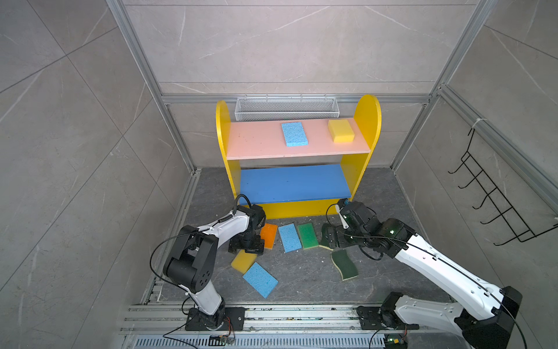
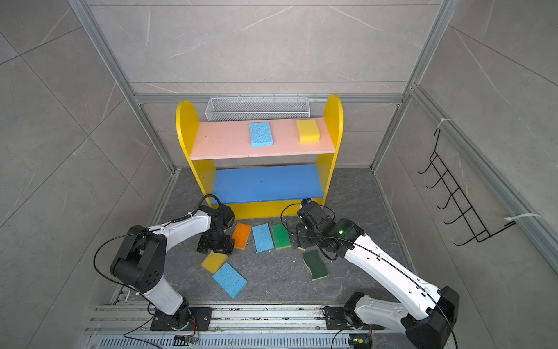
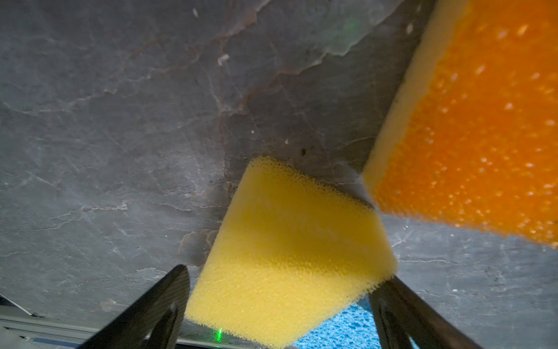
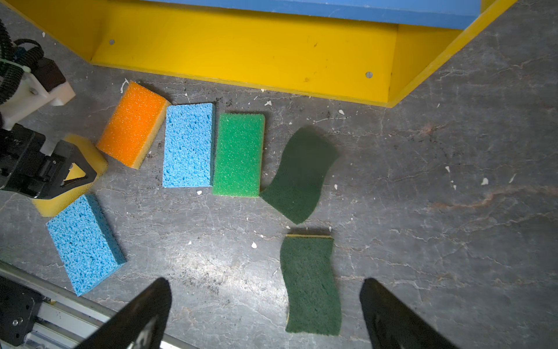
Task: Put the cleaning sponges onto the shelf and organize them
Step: 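Lower the left gripper over the yellow sponge beside the orange sponge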
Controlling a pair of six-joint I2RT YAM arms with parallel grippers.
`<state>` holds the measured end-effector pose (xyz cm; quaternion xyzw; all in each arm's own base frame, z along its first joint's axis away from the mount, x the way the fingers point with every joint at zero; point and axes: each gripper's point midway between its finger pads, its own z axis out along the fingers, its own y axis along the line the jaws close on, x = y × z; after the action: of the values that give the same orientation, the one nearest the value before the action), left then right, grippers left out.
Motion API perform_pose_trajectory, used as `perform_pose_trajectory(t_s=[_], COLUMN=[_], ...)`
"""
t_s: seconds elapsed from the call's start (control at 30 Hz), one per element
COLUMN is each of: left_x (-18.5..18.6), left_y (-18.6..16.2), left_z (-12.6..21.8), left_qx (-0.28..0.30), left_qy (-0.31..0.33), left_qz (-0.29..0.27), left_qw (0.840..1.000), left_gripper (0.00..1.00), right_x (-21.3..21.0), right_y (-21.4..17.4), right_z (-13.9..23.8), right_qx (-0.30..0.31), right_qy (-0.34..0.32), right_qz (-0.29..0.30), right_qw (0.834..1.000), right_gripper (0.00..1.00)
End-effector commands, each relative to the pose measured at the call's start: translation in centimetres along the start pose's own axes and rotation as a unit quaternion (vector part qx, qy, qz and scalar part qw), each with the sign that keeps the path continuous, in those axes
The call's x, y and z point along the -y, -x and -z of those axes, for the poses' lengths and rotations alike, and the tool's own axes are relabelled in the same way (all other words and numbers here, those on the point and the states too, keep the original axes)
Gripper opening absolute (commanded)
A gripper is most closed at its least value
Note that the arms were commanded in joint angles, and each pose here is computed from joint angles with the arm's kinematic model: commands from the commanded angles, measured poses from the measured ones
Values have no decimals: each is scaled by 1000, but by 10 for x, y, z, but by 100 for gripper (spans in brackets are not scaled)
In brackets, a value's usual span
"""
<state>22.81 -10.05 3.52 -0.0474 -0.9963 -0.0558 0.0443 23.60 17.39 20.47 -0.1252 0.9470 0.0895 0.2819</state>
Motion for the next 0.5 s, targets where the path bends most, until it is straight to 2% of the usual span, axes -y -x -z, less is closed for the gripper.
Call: perform_pose_trajectory(t_s=[0.0,0.23,0.47], left_x=[1,8,13], left_y=[-2,3,23], left_z=[2,-12,2], left_qx=[-11,-8,36], left_qy=[0,-14,-28], left_qz=[-3,17,50], left_qw=[1000,1000,998], left_gripper=[94,85,73], right_x=[2,6,10], right_y=[-3,-4,-3], right_z=[2,4,7], right_qx=[0,-1,4], right_qy=[1,-2,-11], right_qz=[0,0,2], right_qw=[1000,1000,1000], right_gripper=[99,99,99])
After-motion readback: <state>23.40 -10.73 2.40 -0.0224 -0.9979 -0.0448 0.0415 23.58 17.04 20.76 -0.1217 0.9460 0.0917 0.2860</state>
